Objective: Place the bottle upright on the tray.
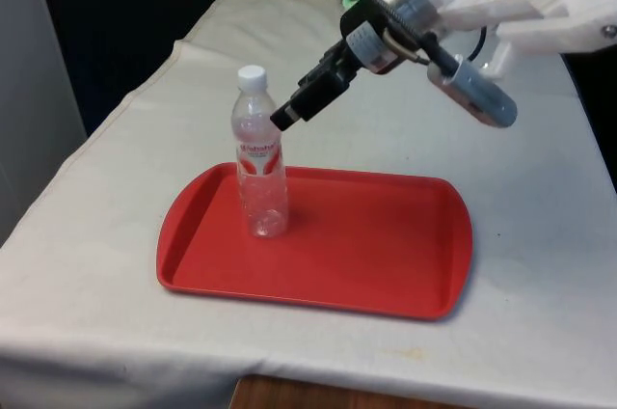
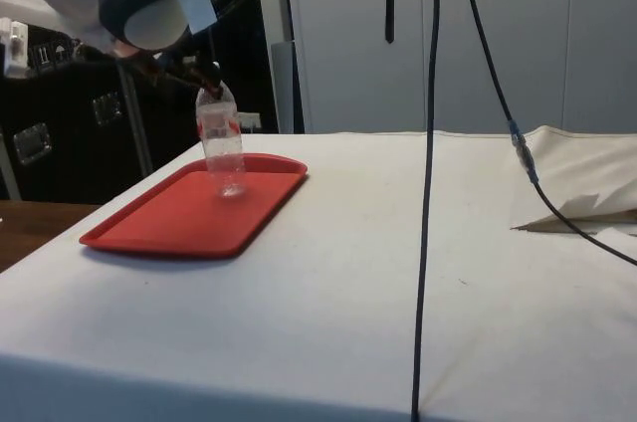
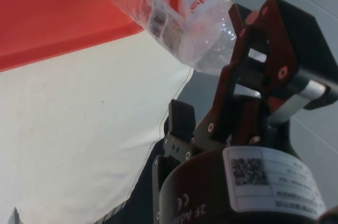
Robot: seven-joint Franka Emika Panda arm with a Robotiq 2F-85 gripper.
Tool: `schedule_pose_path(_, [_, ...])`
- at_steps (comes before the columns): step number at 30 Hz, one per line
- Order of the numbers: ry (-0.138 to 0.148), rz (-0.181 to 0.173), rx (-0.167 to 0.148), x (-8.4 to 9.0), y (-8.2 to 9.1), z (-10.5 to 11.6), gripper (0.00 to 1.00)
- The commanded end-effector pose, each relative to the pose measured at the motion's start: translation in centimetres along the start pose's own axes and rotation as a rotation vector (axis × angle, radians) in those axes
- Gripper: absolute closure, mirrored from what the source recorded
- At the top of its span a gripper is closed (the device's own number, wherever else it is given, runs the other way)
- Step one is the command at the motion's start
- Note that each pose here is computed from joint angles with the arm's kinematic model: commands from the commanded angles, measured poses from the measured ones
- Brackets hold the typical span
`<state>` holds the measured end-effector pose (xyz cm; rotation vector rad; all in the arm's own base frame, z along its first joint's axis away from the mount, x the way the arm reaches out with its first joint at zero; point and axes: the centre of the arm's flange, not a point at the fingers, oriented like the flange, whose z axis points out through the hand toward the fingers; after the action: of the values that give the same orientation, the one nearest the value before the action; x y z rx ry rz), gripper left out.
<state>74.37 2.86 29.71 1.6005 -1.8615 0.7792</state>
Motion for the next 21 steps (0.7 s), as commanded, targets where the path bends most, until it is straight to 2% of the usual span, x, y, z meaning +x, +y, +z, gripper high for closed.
schedule_pose_path(1, [-0.018,0.002,0.000,0.3,0.0,-0.4,0.00])
schedule_pose_path(4, [-0.025,0.008,0.004,0.8,-0.1,-0.8,0.00])
schedule_pose_path(5, [-0.010,0.009,0.005,0.8,-0.1,-0.8,0.00])
schedule_pose_path(6, [-0.030,0.010,0.005,1.1,-0.1,-1.0,0.00])
schedule_pose_path(11, [-0.040,0.016,0.009,1.7,-0.2,-1.7,0.00])
schedule_pose_path(12, [-0.020,0.015,0.010,1.5,-0.2,-1.4,0.00])
schedule_pose_path(13, [-0.043,0.017,0.009,1.8,-0.2,-1.7,0.00])
schedule_pose_path(21, [-0.069,0.028,0.013,2.9,-0.3,-2.7,0.00])
